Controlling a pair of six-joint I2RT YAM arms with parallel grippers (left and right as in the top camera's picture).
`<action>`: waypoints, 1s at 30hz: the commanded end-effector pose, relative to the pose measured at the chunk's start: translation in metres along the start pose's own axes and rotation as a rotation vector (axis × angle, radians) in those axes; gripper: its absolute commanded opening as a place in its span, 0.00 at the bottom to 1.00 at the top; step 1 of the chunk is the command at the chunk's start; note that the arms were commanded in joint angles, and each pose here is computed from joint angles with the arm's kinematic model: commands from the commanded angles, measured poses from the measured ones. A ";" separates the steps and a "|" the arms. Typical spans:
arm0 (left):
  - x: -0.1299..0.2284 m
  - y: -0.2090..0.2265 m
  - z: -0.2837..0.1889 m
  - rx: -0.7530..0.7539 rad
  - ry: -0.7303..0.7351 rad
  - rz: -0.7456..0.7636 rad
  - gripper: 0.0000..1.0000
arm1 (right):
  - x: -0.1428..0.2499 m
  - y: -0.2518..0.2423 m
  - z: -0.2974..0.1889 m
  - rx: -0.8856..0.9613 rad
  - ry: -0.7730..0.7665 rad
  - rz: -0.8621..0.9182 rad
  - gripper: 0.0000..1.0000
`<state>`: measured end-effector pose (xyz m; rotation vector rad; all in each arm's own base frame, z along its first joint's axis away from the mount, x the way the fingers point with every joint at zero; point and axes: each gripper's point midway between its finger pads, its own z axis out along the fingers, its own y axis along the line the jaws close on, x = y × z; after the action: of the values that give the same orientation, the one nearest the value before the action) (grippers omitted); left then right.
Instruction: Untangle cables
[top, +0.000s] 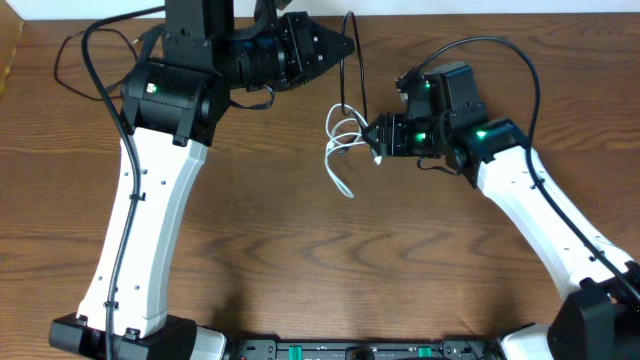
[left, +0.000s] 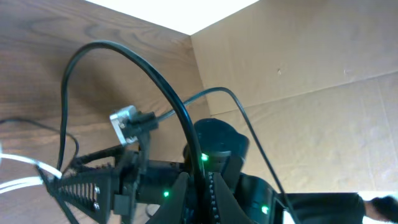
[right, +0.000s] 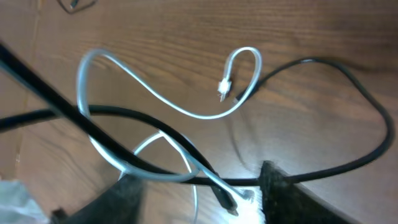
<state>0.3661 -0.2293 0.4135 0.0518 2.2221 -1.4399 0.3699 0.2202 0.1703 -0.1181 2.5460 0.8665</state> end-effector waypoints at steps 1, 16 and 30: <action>0.003 -0.014 -0.005 0.031 0.002 -0.047 0.08 | -0.002 0.000 0.004 -0.008 0.002 0.010 0.33; 0.003 -0.013 -0.005 0.030 0.003 -0.048 0.08 | -0.018 0.007 0.003 -0.028 -0.065 -0.077 0.26; -0.001 -0.002 -0.005 -0.028 -0.027 -0.065 0.08 | -0.018 0.007 0.003 -0.028 -0.066 -0.076 0.01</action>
<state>0.3660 -0.2292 0.4129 -0.0310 2.2476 -1.4763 0.3848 0.2256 0.1779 -0.1828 2.4595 0.8624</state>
